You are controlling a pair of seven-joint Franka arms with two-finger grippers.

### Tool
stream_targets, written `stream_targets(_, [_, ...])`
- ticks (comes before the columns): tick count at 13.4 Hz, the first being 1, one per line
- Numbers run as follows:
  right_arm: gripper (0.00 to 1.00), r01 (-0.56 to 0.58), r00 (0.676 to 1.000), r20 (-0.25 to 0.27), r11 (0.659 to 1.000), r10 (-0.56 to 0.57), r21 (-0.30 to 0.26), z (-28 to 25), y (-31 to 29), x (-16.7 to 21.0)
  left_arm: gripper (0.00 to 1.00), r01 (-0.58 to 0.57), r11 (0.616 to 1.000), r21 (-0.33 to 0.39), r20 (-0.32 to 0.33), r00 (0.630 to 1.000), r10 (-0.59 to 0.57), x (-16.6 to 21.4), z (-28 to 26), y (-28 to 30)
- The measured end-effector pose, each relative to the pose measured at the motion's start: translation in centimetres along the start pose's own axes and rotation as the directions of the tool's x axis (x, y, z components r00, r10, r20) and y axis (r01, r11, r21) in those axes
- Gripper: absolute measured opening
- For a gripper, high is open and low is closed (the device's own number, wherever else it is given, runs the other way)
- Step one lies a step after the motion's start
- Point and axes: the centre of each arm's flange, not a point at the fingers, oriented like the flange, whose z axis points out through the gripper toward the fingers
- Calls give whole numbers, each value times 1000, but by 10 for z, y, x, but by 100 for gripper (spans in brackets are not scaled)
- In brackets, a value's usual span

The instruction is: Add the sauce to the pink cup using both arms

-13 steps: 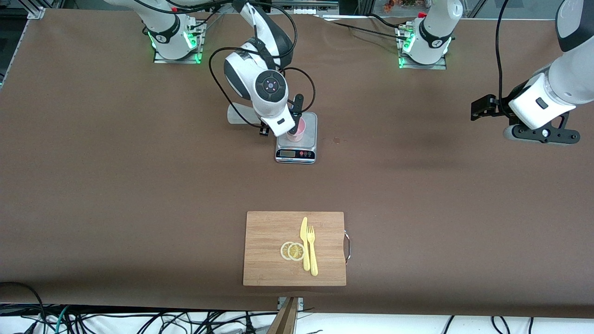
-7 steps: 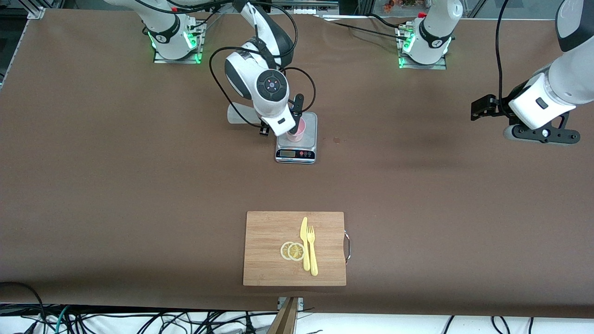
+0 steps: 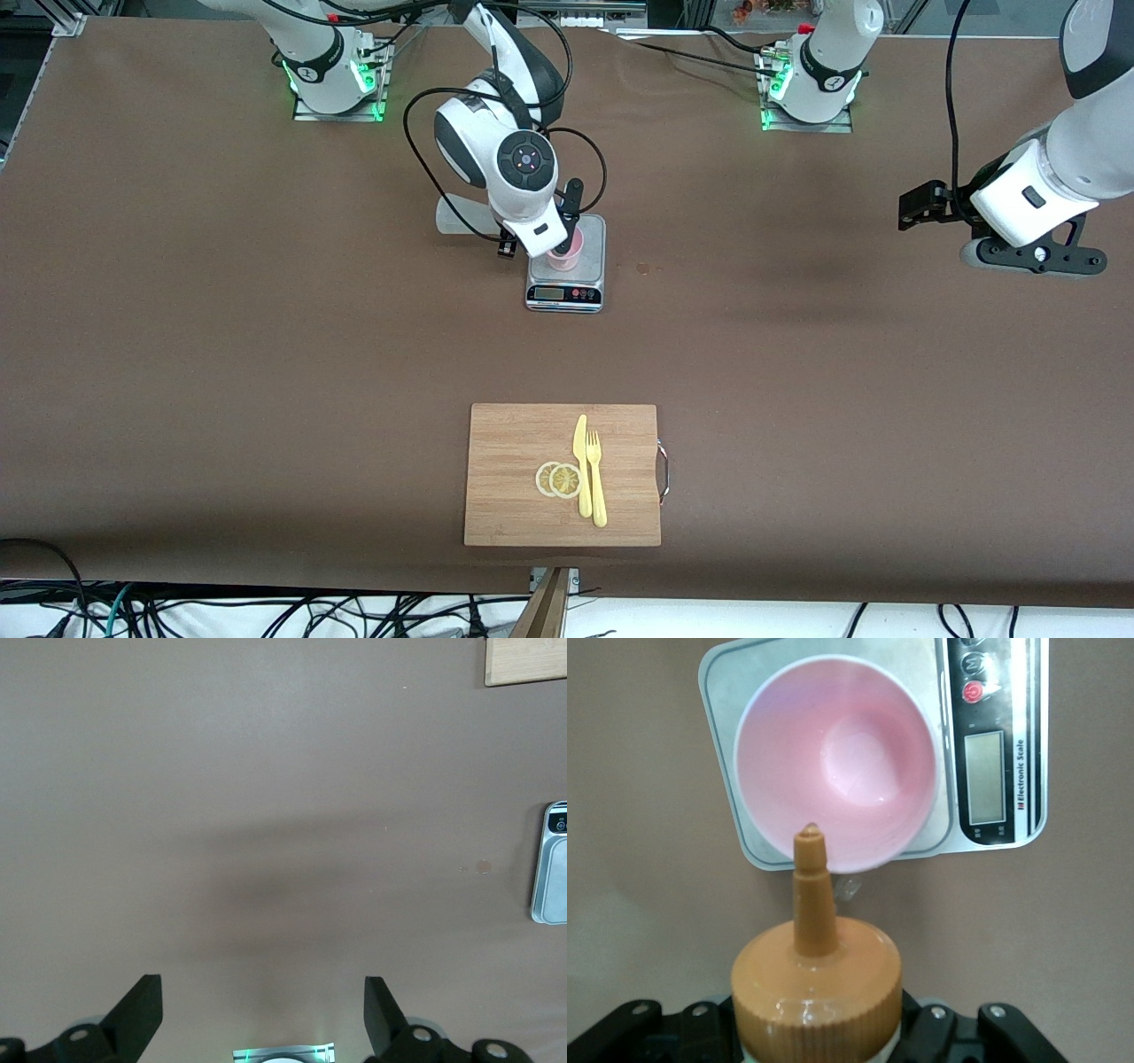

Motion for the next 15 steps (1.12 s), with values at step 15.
stream_targets(15, [43,69,932,-363,989,-17,131,-132,99,-151,100,-1,1000,0,-2,1000,1,0,-1,1])
